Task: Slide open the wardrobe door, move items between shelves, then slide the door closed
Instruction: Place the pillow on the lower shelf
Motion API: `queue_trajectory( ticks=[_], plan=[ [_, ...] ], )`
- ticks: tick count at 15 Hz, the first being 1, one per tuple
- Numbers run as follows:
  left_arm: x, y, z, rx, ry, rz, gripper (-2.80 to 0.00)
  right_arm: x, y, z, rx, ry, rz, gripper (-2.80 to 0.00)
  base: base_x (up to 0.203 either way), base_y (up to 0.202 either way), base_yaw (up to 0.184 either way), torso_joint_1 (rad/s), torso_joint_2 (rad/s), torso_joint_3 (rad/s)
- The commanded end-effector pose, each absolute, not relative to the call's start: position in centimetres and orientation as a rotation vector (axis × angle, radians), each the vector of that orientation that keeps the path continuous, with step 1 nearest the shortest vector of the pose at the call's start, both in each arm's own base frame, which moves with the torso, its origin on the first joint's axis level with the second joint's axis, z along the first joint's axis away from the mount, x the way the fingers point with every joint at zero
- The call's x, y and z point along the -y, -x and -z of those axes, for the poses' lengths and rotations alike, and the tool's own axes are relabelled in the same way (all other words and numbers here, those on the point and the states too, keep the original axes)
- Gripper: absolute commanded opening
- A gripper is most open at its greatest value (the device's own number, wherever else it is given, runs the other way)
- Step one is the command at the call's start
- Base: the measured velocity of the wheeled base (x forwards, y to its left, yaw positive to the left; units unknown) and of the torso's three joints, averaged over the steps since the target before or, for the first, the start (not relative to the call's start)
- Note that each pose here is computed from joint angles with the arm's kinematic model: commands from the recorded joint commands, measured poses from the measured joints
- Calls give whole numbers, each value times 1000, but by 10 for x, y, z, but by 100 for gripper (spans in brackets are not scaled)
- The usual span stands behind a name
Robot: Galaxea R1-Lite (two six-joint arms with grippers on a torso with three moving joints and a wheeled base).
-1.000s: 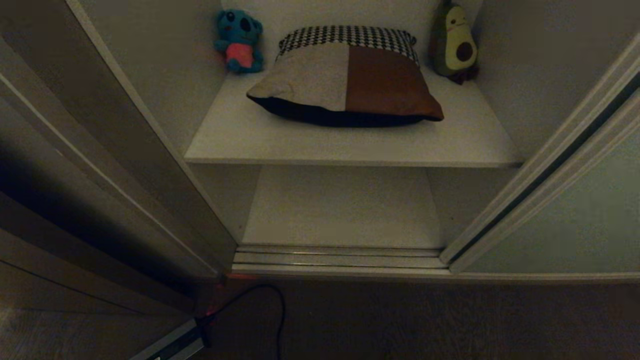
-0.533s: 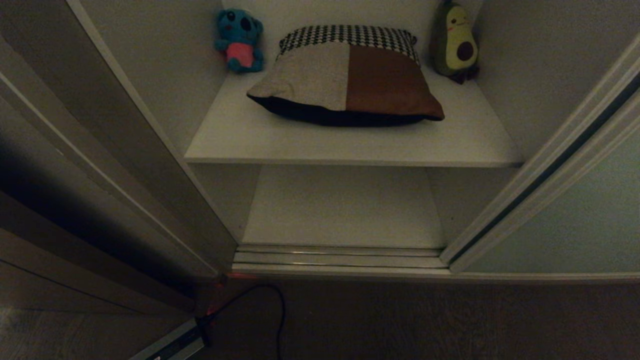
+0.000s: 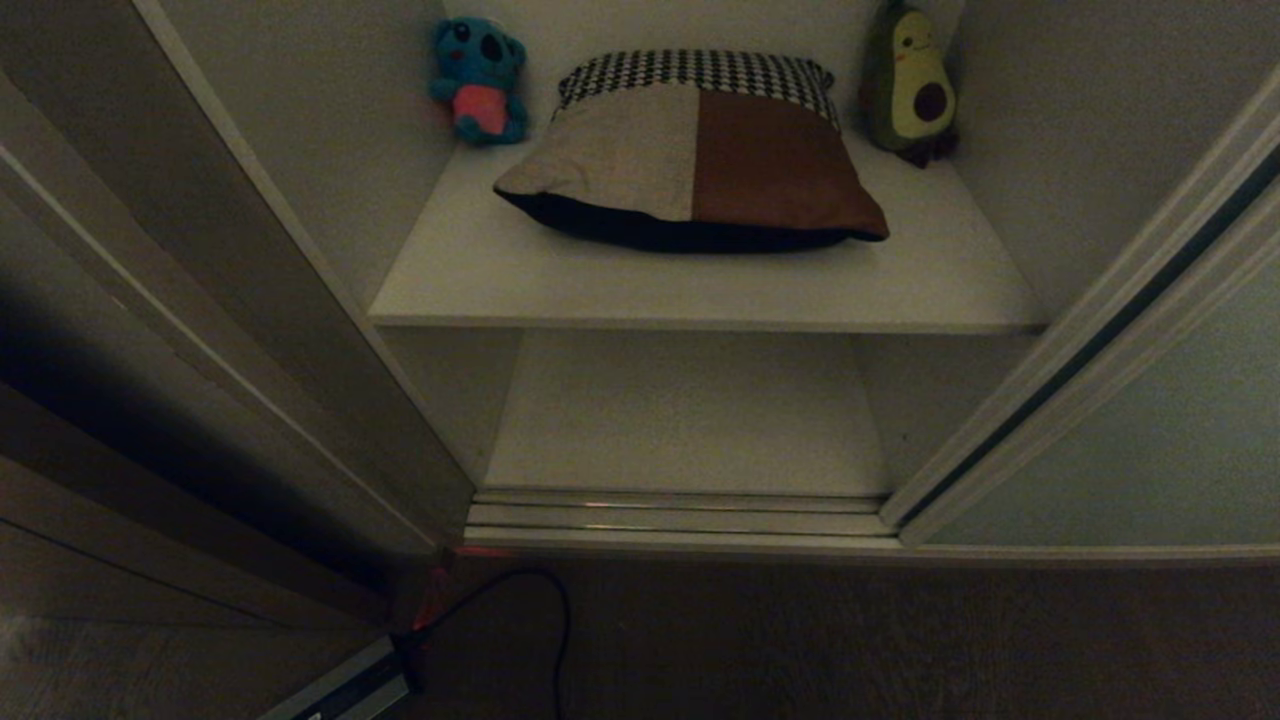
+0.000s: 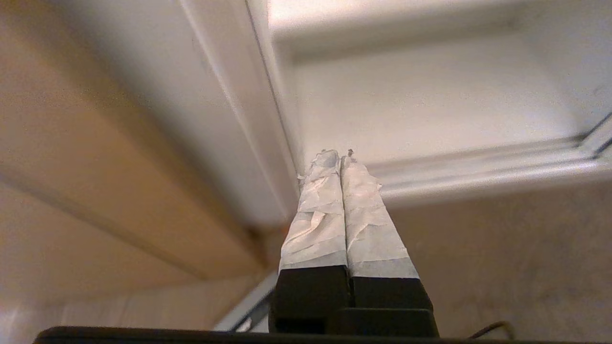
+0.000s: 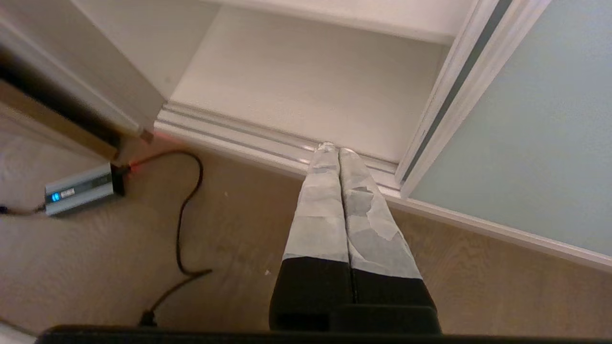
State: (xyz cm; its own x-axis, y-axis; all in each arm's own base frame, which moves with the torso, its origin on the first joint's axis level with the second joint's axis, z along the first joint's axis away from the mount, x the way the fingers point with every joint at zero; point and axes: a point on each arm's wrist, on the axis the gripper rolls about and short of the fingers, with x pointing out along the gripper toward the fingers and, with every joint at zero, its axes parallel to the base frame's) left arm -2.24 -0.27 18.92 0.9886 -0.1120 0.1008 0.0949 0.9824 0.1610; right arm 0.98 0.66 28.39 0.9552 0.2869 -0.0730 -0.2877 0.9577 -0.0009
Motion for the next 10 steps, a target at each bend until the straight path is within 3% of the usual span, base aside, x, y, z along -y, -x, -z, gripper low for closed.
queue_trajectory(
  ticks=[1, 5, 10],
  plan=[
    [3, -13, -236, 39, -147, 129, -280, -7, -23, -292, -98, -3, -295, -280, 0, 0, 0, 0, 0, 0],
    [5, -74, -307, 21, -90, 201, -280, -7, -50, -306, -137, -58, -317, -280, 0, 0, 0, 0, 0, 0],
    [24, -159, -350, -77, 36, 305, -280, -12, -109, -324, -164, -101, -360, -280, 0, 0, 0, 0, 0, 0]
  ],
)
